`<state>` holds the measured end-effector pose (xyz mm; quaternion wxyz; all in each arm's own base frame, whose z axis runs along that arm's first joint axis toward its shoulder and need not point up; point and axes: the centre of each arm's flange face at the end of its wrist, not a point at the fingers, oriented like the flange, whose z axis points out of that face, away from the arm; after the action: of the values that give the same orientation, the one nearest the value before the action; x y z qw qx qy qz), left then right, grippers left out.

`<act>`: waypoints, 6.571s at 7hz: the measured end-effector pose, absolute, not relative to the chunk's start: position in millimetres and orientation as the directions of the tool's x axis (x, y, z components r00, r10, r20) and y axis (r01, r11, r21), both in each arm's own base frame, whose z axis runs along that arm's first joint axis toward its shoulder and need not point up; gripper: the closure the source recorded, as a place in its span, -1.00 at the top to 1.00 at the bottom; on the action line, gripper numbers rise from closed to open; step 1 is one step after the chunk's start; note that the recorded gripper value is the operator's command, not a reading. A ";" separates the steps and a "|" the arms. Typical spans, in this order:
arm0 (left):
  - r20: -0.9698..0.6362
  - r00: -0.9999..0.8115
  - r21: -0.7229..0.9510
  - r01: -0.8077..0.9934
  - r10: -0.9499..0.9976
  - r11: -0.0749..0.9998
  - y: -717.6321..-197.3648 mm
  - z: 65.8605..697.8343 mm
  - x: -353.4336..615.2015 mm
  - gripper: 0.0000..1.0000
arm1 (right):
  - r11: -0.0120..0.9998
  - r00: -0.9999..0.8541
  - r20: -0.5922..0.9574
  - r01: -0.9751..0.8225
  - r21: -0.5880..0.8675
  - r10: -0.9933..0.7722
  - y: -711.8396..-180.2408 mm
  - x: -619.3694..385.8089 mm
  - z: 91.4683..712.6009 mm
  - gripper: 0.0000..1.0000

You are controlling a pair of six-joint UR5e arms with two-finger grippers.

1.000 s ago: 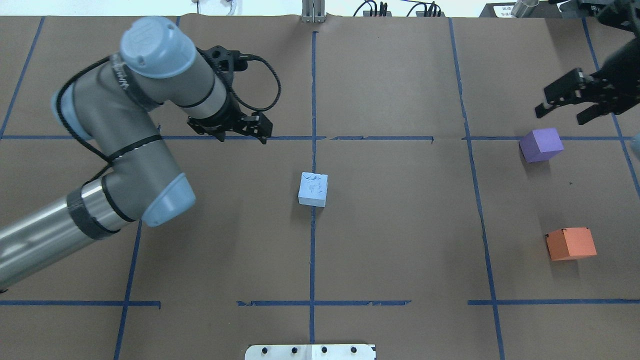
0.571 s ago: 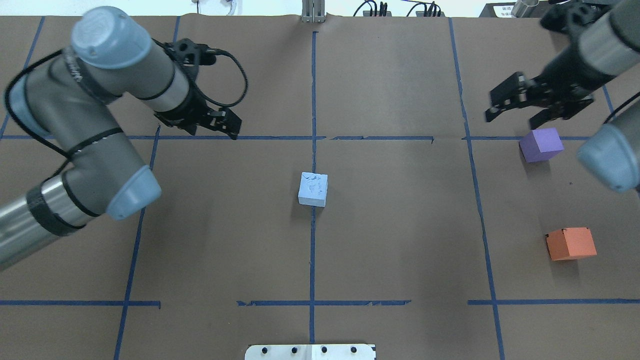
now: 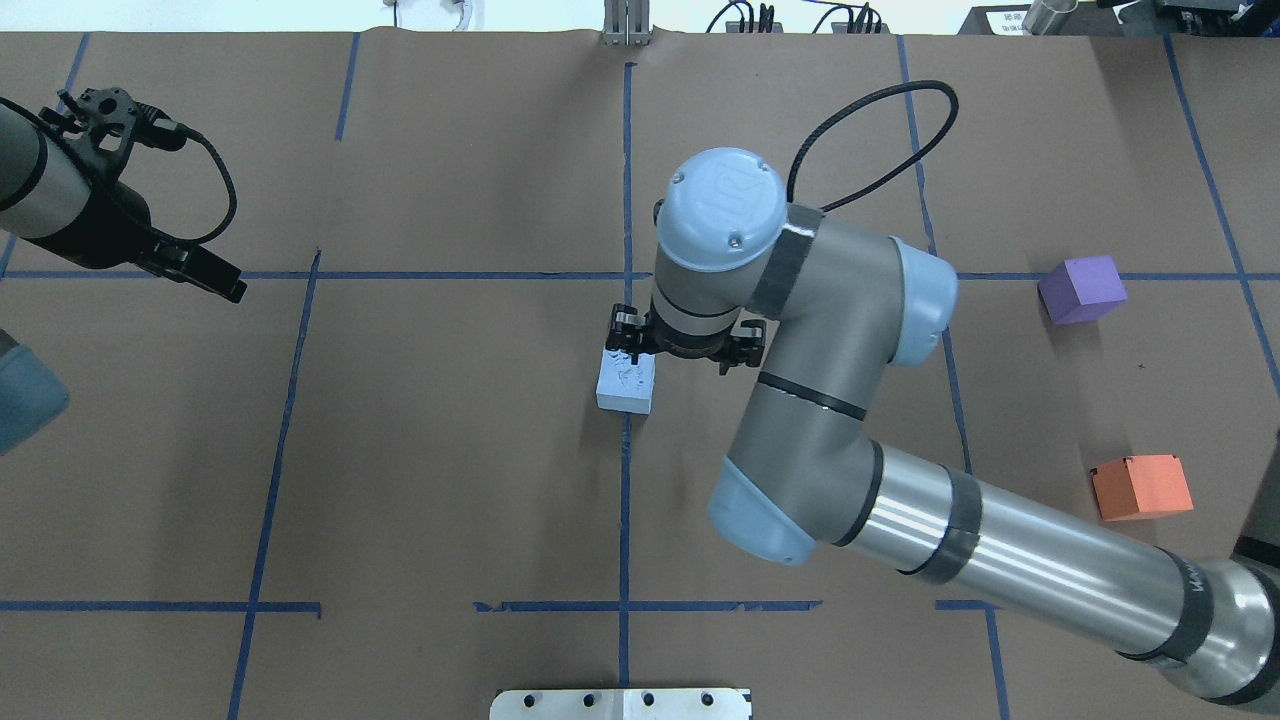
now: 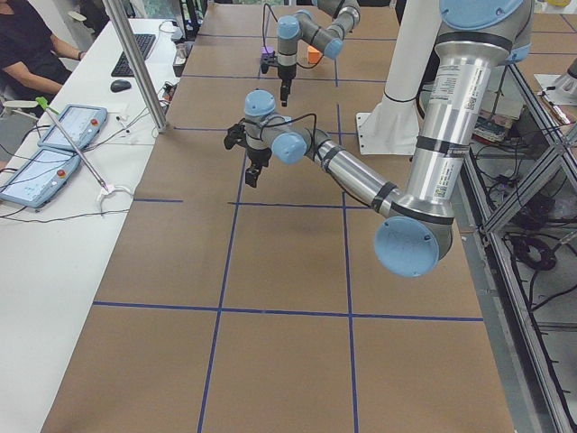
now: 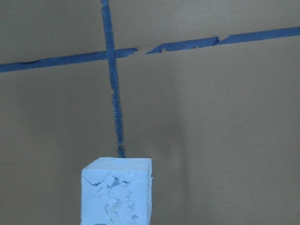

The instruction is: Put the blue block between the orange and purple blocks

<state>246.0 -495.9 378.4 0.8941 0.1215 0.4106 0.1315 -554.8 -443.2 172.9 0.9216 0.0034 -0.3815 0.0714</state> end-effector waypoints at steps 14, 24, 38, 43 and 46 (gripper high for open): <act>-0.708 0.623 0.332 -0.123 0.334 0.935 -489.5 369.7 240.8 1.00 | 0.981 0.661 0.735 -0.189 -0.034 0.153 -452.2 -471.8 271.8 -0.90; -0.703 0.632 0.321 -0.127 0.325 0.939 -485.3 378.3 239.1 1.00 | 0.998 0.790 0.612 -0.004 -0.066 0.044 -449.8 -251.4 508.8 -0.84; -0.725 0.630 0.292 -0.084 0.278 0.953 -483.6 368.0 240.0 1.00 | 0.996 0.785 0.614 -0.040 -0.084 0.083 -461.2 -249.0 568.2 0.78; -0.727 0.632 0.284 -0.080 0.269 0.955 -483.3 369.7 239.8 1.00 | 0.995 0.772 0.628 -0.070 -0.068 0.097 -471.6 -231.8 558.4 1.00; -0.721 0.644 0.269 -0.078 0.254 0.960 -481.3 380.4 236.1 1.00 | 0.983 0.721 0.677 -0.181 -0.025 0.149 -477.0 -162.1 516.2 1.00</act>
<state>236.1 -481.3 380.4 0.9004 0.1071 0.4114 0.0923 -162.1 -477.0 516.2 0.9273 0.0215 -0.3630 0.0890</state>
